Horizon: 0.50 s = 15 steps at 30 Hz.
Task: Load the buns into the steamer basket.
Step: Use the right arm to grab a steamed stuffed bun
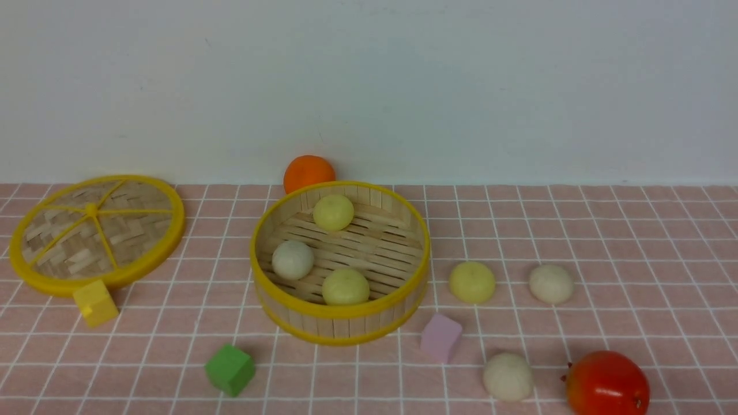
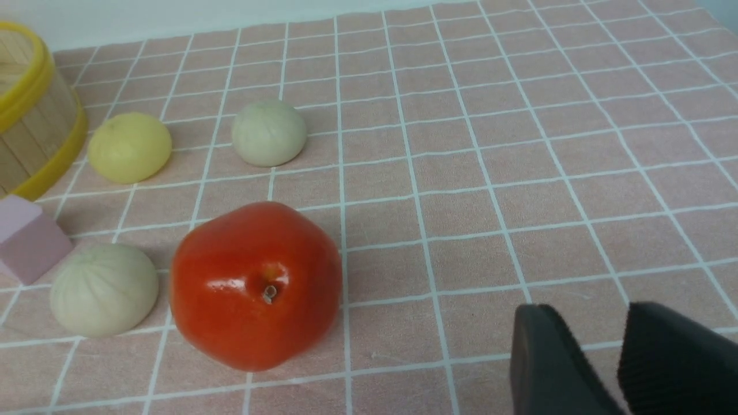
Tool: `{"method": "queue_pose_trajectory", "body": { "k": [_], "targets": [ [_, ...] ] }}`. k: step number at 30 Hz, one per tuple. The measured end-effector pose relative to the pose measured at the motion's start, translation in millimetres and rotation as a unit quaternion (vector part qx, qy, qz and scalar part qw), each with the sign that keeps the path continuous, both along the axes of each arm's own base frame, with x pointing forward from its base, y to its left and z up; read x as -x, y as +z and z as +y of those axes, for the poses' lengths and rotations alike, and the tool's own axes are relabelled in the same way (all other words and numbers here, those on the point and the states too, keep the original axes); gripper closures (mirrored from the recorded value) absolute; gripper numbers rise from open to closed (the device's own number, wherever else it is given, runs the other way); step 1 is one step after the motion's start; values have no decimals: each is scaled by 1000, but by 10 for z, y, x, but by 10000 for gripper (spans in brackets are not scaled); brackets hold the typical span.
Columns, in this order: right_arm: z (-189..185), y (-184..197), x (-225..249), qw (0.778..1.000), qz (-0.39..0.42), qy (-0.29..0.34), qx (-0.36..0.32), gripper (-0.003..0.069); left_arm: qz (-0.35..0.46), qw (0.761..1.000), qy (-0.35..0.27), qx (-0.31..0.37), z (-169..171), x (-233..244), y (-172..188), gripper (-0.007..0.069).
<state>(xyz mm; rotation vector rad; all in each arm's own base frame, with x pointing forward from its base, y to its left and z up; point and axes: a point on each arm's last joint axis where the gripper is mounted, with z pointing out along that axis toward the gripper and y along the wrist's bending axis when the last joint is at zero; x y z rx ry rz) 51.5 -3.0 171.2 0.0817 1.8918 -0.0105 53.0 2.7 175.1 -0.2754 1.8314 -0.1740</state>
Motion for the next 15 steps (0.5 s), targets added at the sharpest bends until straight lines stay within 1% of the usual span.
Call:
{"method": "queue_pose_trajectory", "body": {
  "k": [10, 13, 15],
  "targets": [
    [-3, 0, 0, 1000, 0, 0, 7, 419, 0, 1000, 0, 0, 0, 0, 0, 613],
    [-27, 3, -1, 999, 0, -1, 44, 419, 0, 1000, 0, 0, 0, 0, 0, 613],
    [-30, 28, -15, 998, -22, 0, 55, 419, 0, 1000, 0, 0, 0, 0, 0, 613]
  ]
}}
